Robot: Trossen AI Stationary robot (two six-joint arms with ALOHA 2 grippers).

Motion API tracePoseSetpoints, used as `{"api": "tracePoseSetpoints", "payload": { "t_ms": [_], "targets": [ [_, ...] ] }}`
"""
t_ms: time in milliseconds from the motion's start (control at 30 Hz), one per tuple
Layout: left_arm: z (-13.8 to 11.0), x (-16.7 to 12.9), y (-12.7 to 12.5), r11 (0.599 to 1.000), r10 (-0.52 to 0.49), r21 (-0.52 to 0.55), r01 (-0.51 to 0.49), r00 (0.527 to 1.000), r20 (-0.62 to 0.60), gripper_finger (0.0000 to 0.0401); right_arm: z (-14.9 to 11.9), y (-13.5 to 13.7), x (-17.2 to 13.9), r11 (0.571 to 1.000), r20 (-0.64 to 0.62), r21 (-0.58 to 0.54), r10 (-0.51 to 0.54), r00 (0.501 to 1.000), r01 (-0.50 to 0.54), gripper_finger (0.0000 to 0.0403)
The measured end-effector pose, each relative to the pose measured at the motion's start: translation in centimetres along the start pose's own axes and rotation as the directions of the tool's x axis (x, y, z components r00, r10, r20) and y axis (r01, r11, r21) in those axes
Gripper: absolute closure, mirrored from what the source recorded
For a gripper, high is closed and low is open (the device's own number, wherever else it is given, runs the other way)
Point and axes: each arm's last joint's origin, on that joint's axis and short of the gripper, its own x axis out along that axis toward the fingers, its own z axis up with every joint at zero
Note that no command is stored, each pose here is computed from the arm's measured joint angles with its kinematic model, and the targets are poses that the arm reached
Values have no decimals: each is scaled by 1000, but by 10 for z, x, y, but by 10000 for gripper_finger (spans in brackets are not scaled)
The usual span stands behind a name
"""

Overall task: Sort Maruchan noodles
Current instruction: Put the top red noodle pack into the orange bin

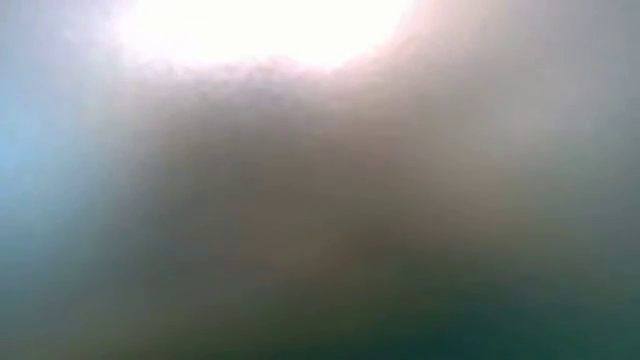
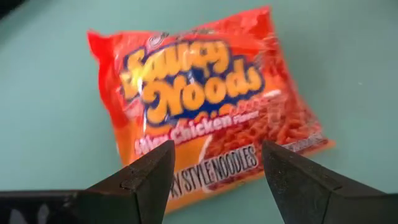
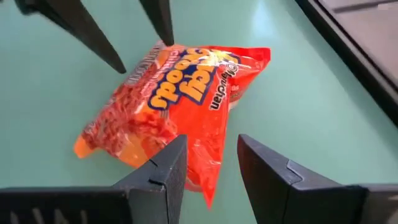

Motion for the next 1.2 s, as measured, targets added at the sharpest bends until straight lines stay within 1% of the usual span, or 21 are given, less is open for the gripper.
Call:
{"api": "tracePoseSetpoints", "payload": {
  "t_ms": [100, 200, 333, 500, 600, 700, 767, 933, 1033, 1133, 1200],
  "targets": [
    [-4, 0, 1, 1000, 9, -12, -10, 999, -43, 178, 0, -2, -1, 998, 6, 60, -3, 1000, 2, 268],
    [-8, 1, 1, 1000, 14, -10, -15, 998, -55, 178, 0, -4, -1, 994, 6, 107, -5, 1000, 5, 255],
    [-10, 1, 7, 996, 83, -29, -85, 995, -53, 178, 0, -7, -2, 987, 8, 161, -11, 1000, 10, 224],
    [-10, 2, 9, 995, 92, -31, -94, 994, -52, 178, -1, -12, -3, 967, 8, 254, -25, 1000, 22, 189],
    [-11, 2, 10, 995, 94, -31, -96, 994, -60, 178, -2, -17, -5, 947, 8, 321, -38, 999, 33, 176],
    [-11, 2, 11, 995, 96, -32, -98, 993, -62, 178, -4, -25, -7, 911, 7, 409, -57, 998, 49, 171],
    [-11, 2, 11, 995, 95, -32, -98, 994, -61, 178, -5, -29, -9, 893, 6, 446, -70, 997, 60, 171],
    [-17, 16, 10, 994, 96, -51, -100, 992, -79, 178, -11, -32, -3, 873, -20, 483, -70, 997, 71, 174],
    [-20, 28, 10, 993, 94, -59, -99, 993, -74, 178, -16, -33, 2, 874, -39, 479, -66, 997, 77, 174],
    [-19, 35, 10, 994, 83, -64, -86, 996, -39, 178, -18, -35, 4, 895, -50, 430, -111, 993, 121, 174],
    [-20, 36, 10, 995, 78, -57, -80, 996, -33, 178, -18, -36, 3, 890, -63, 421, -162, 985, 174, 174]
  ]
}}
